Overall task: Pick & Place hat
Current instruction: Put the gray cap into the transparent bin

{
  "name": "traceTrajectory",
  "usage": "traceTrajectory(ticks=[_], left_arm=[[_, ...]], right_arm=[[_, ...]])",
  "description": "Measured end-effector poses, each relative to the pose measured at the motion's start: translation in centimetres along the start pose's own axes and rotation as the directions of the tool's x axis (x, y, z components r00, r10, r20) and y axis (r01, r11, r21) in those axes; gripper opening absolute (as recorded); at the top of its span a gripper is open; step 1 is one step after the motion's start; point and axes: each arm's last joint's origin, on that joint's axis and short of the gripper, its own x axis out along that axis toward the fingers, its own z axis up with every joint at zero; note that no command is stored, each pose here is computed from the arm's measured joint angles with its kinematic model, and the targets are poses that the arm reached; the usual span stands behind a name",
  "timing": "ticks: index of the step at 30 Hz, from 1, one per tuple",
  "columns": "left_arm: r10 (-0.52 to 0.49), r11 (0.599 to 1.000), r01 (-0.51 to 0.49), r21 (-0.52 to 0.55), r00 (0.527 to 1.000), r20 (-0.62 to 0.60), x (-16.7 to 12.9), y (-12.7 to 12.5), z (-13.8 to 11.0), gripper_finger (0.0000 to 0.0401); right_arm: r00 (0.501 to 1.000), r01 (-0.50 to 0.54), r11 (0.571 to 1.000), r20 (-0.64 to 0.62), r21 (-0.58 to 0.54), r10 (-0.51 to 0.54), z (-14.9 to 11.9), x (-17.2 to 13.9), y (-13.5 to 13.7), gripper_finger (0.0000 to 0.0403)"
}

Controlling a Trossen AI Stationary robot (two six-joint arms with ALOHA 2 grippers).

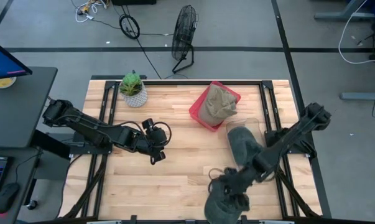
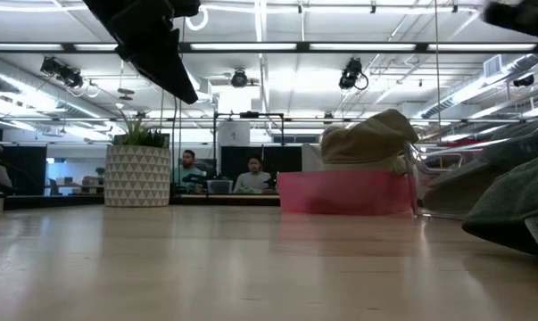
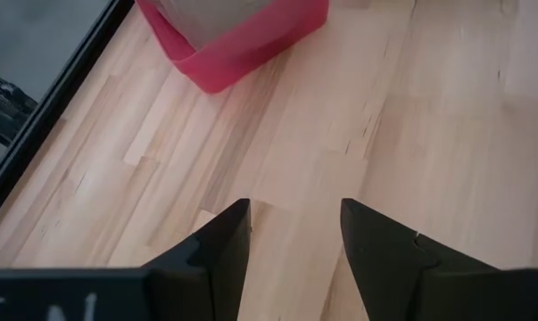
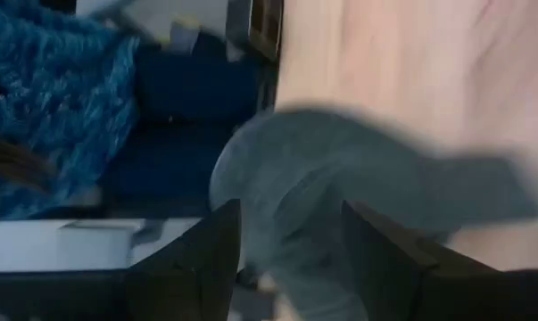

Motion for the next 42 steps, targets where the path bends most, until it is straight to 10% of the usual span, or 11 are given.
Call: traceTrajectory(ticks=[14,22,30,37,42], left_arm=[[-0.32,0.947,0.319,-0.035,0.947,-0.037,-0.2,-1.2,0.5,0.0179],[-0.36,0.926,0.352,0.135,0.932,0.038,-0.3,-1.5,1.3,0.0179],[-0.37,0.918,0.353,0.182,0.926,0.074,-0.4,-1.6,1.7,0.0179],[-0.37,0.918,0.352,0.183,0.926,0.074,-0.4,-1.6,1.7,0.0179],[-0.37,0.918,0.353,0.18,0.926,0.074,-0.4,-1.6,1.7,0.0179]], right_arm=[[0.993,0.056,0.962,-0.12,0.268,-0.024,-2.0,7.2,-0.1,0.0197],[0.985,0.173,0.983,0.0,0.067,-0.174,-1.9,7.5,-0.5,0.0165],[0.987,0.159,0.987,0.004,0.0,-0.159,-1.6,7.4,-0.6,0.0015],[0.997,0.076,0.996,-0.015,-0.05,-0.077,0.9,6.0,0.8,0.0006],[0.963,0.243,0.957,-0.078,-0.158,-0.258,3.3,2.0,2.6,0.0004]])
